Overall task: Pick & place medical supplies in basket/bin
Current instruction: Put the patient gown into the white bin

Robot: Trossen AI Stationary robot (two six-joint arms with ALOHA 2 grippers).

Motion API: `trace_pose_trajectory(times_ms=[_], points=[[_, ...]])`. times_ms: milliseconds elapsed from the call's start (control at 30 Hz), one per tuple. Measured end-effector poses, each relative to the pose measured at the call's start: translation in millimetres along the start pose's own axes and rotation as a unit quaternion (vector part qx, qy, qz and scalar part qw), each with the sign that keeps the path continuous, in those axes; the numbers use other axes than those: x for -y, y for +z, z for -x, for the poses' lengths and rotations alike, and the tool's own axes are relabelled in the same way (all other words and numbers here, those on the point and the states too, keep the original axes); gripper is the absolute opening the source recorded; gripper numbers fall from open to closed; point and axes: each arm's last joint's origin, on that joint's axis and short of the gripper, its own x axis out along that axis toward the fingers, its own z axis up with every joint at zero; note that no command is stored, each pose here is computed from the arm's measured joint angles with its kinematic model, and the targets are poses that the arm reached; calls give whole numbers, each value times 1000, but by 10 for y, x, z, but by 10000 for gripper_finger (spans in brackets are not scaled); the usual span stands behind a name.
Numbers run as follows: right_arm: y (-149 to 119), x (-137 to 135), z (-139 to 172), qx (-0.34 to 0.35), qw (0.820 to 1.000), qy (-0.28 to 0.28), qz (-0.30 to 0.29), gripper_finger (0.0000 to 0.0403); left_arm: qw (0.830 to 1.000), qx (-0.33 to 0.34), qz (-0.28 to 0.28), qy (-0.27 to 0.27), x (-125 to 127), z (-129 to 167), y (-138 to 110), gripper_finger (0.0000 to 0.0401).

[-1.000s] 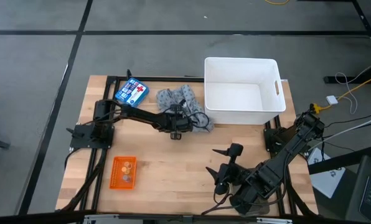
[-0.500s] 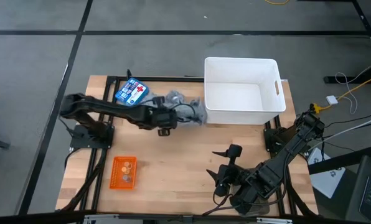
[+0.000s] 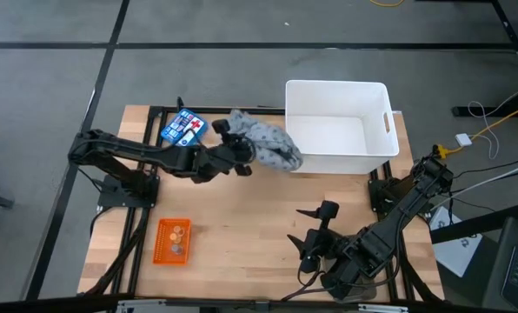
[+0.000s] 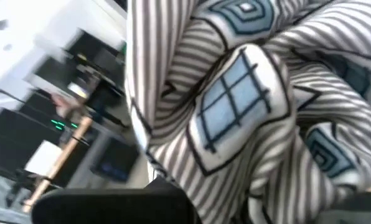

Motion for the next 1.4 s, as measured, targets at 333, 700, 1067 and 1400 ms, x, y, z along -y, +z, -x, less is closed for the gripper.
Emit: trace_pose_trajectory(times_ms=[333, 700, 1067, 1400], points=[[-5, -7, 2, -8, 1000, 10, 0, 352, 995, 32, 3, 96, -148, 44, 193, 32], [-6, -7, 2, -8, 1000, 11, 0, 352, 980, 112, -3, 163, -454, 322, 592, 31], [-5, -7, 2, -8, 1000, 11, 0, 352, 955, 268, 74, 104, -734, 132, 1083, 31], [-5, -8, 2, -8, 1000, 11, -2, 352, 961, 268, 56, 43, -445, -986, 1306, 31]])
